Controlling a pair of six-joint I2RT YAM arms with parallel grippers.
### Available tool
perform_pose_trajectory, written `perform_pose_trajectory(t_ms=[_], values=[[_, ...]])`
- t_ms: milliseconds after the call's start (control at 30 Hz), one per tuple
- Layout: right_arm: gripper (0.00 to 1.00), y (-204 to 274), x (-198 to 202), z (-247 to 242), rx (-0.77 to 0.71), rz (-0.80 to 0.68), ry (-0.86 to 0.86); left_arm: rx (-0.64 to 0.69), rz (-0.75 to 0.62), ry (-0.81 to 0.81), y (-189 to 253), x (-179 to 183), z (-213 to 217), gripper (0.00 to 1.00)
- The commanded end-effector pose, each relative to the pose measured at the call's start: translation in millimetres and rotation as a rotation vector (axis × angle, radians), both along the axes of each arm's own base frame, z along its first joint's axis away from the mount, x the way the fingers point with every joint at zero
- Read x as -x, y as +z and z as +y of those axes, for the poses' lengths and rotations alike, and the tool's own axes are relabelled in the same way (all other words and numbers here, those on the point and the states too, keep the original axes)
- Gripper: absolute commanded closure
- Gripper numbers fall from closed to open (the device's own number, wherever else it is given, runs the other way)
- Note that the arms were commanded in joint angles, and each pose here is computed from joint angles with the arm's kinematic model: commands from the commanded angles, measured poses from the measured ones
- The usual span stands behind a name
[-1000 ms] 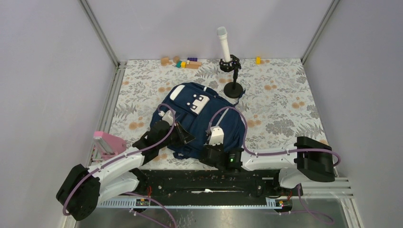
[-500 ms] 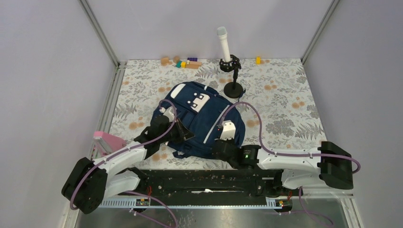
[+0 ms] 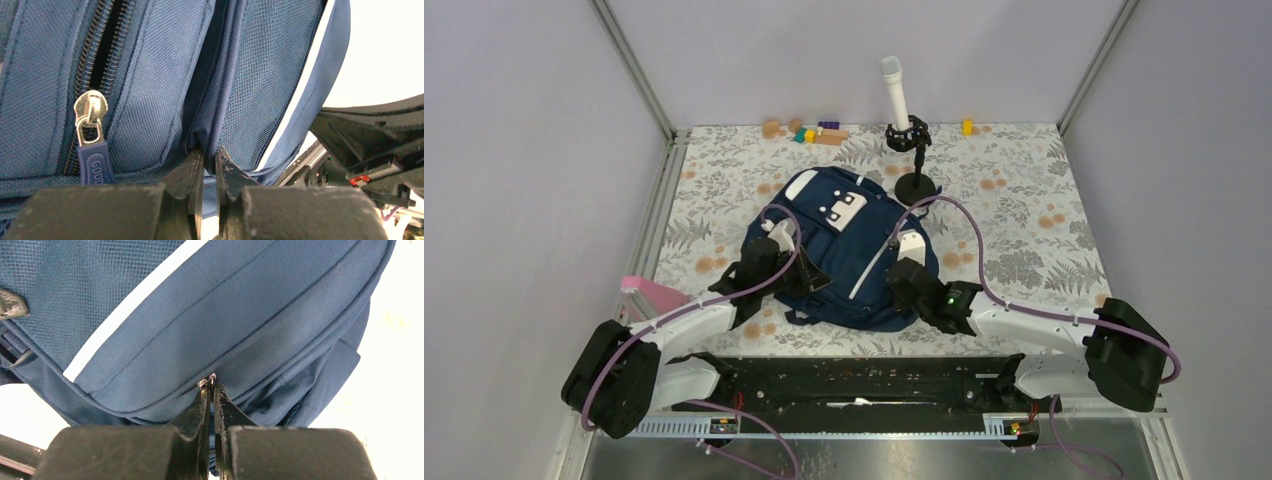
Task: Pack the student bag
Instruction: Zip the student bag at the center of the board.
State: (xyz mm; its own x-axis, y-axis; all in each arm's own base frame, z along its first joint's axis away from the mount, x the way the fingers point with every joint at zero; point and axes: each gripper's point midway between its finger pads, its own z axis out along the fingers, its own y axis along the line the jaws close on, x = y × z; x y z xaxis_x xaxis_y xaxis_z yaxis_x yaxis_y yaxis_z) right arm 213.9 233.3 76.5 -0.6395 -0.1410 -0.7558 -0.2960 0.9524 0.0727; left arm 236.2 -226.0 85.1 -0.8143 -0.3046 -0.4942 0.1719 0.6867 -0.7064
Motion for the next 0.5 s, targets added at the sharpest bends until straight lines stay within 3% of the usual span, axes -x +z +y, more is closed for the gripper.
perform_pose_trajectory(t_ms=[0, 133, 167, 200, 233, 300, 367, 467], values=[[1.0, 4.0, -23.9, -3.7, 0.052, -0.038, 0.047, -0.097, -0.168, -0.007, 9.9, -22.6, 13.2, 1.0], [1.0, 12.5, -17.7, 21.3, -0.022, -0.026, 0.18, -0.096, -0.243, -0.183, 33.7, -12.1, -2.5, 1.0], [1.0, 13.8, -16.3, 23.9, -0.034, -0.023, 0.192, -0.094, -0.27, -0.208, 41.3, -10.2, -5.6, 0.92], [1.0, 14.0, -14.8, 25.1, -0.042, -0.018, 0.198, -0.1, -0.298, -0.215, 48.8, -9.2, -7.0, 0.75], [1.0, 13.4, -13.3, 25.5, -0.046, -0.012, 0.202, -0.116, -0.331, -0.204, 56.2, -10.1, -6.3, 0.48], [1.0, 11.3, -9.6, 26.9, -0.068, 0.01, 0.208, -0.153, -0.407, -0.183, 72.0, -11.4, -4.7, 0.2], [1.0, 10.7, -5.2, 29.5, -0.104, 0.038, 0.218, -0.204, -0.492, -0.161, 86.5, -11.7, -3.7, 0.03], [1.0, 12.1, -2.8, 28.6, -0.136, 0.052, 0.208, -0.26, -0.634, -0.18, 105.1, -6.8, -12.8, 0.01]])
